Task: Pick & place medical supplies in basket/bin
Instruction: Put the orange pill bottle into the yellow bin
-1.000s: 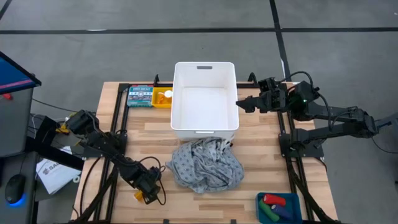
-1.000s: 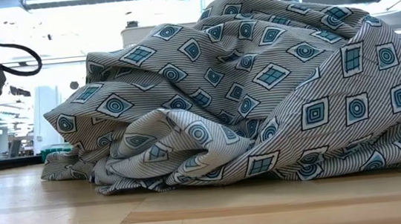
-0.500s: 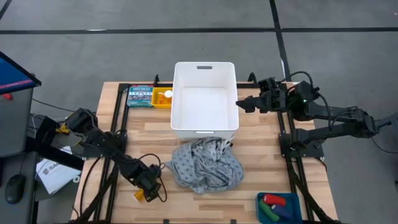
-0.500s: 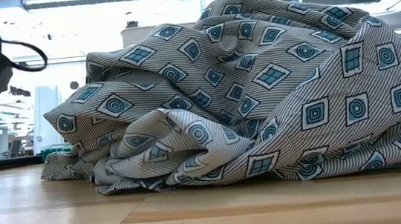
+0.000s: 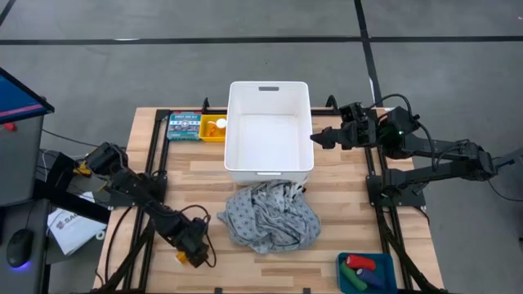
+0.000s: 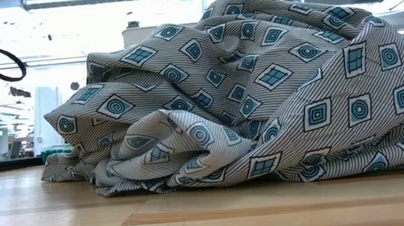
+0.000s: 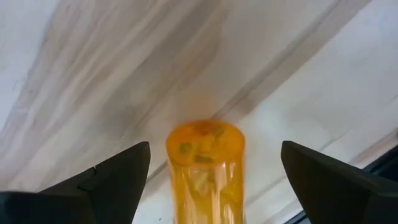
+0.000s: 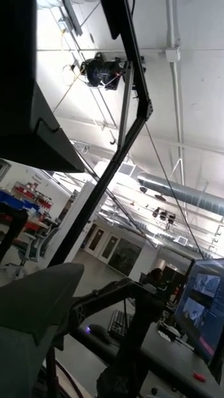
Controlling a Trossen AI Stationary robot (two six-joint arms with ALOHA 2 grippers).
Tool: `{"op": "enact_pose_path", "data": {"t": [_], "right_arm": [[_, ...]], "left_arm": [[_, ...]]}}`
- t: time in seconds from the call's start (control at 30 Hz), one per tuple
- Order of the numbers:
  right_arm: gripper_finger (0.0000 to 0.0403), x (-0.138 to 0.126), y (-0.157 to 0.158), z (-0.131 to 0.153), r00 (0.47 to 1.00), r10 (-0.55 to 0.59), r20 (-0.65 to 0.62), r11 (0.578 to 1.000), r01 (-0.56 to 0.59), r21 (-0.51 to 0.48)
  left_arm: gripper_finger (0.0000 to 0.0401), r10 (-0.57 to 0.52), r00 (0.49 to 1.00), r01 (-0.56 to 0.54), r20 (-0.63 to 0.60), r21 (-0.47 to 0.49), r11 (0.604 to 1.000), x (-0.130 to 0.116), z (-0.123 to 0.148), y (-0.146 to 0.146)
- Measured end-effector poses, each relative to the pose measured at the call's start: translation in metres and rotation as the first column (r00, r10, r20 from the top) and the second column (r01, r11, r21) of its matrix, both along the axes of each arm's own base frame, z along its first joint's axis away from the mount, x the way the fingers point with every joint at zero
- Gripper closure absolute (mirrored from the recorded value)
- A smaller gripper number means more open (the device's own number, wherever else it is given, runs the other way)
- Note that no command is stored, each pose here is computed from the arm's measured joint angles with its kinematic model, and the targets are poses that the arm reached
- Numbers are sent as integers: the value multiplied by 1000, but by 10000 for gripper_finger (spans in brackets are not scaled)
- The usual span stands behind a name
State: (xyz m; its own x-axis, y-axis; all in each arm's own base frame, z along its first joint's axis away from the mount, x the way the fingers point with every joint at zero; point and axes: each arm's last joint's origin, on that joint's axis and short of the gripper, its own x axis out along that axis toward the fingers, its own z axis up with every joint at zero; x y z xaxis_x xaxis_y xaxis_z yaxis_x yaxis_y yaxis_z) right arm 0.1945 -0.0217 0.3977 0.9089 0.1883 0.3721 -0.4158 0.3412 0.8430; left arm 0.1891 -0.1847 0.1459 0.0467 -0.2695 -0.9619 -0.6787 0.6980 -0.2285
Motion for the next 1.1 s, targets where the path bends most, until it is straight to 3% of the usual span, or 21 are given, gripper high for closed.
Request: {"op": "enact_pose_path", "data": {"t": [0.67,1.1], "right_arm": [[158,0,0,0,1000,8,5,1000,-8,-3],[158,0,0,0,1000,7,4,1000,-7,-2]], "left_arm": [[131,8,1000,-8,-13,25,1000,3,-9,-1],[205,9,1000,-9,-12,33,999,3,-10,0]]}}
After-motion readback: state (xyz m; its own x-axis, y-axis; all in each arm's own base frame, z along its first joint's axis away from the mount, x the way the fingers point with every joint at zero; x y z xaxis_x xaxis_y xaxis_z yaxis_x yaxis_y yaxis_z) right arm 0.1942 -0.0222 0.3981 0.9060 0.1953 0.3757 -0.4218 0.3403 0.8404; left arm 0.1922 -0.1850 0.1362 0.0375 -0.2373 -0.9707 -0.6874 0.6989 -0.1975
